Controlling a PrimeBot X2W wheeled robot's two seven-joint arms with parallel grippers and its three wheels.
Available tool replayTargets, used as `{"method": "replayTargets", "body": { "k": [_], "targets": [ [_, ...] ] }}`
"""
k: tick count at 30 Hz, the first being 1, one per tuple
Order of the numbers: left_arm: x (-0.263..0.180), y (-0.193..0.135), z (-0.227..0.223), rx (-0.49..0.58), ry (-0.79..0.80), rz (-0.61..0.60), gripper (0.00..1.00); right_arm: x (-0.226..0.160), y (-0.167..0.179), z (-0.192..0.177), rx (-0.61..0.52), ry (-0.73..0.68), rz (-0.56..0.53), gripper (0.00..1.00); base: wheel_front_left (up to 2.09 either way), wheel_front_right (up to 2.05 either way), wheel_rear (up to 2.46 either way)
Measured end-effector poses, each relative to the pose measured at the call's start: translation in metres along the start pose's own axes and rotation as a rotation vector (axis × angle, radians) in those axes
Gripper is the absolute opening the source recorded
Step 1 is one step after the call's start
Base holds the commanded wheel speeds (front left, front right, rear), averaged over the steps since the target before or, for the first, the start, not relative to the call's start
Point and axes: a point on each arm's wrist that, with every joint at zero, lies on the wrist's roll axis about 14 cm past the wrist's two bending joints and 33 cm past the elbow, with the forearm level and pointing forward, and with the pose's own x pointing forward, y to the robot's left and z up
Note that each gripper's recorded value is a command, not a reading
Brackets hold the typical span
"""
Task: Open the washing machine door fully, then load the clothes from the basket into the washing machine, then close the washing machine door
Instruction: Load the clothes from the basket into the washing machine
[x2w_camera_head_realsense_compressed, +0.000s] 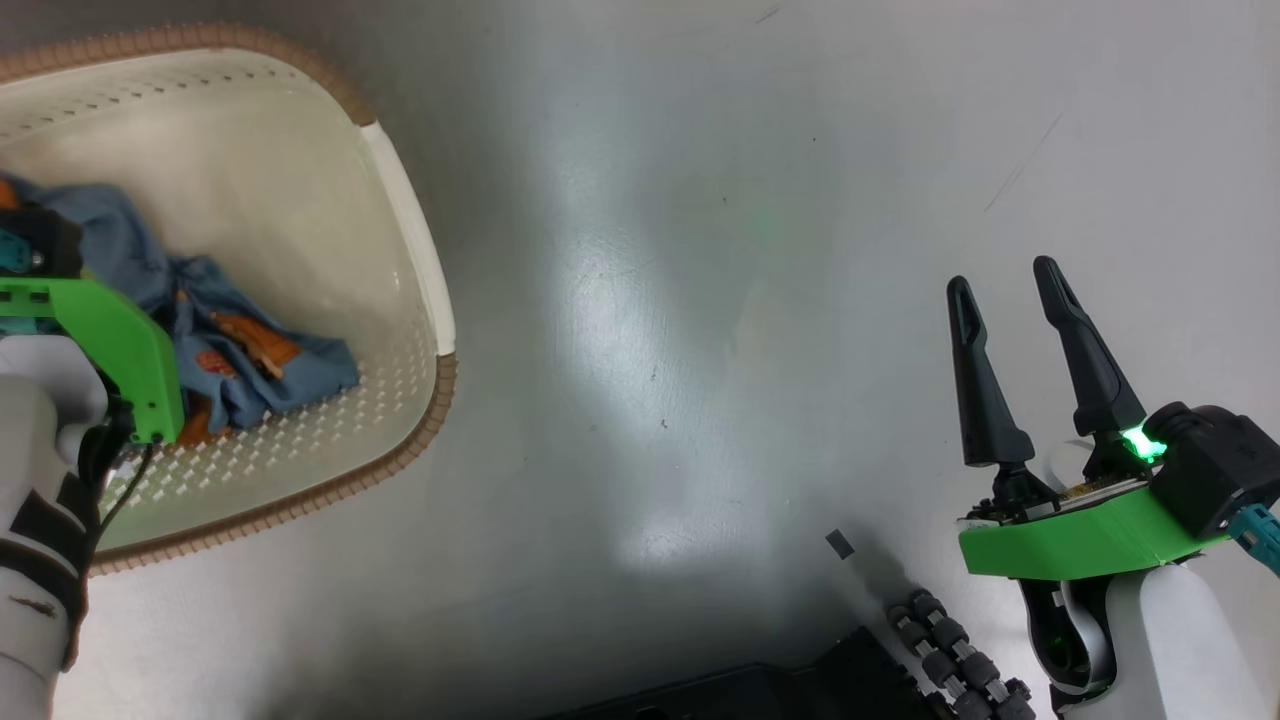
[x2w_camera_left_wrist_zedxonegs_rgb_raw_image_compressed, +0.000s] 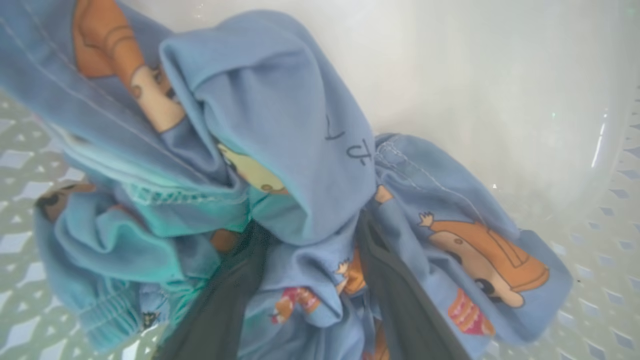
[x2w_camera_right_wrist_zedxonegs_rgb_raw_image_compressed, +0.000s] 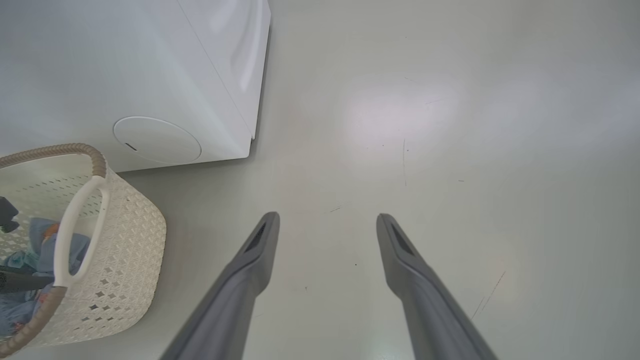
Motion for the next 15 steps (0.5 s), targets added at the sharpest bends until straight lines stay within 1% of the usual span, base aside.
{"method": "replayTargets", "body": {
  "k": [10,15],
  "targets": [
    [-0.001,-0.006,0.001,0.001,-0.003,-0.012,0.00,0.000,0.000,-0.001,0.003,0.003,0.000,1.00,0.00,0.00,0.00],
    [-0.007,-0.005,0.010,-0.002,-0.033,-0.008,0.00,0.005,0.003,0.010,0.005,-0.031,0.011,1.00,0.00,0.00,0.00]
  ]
}}
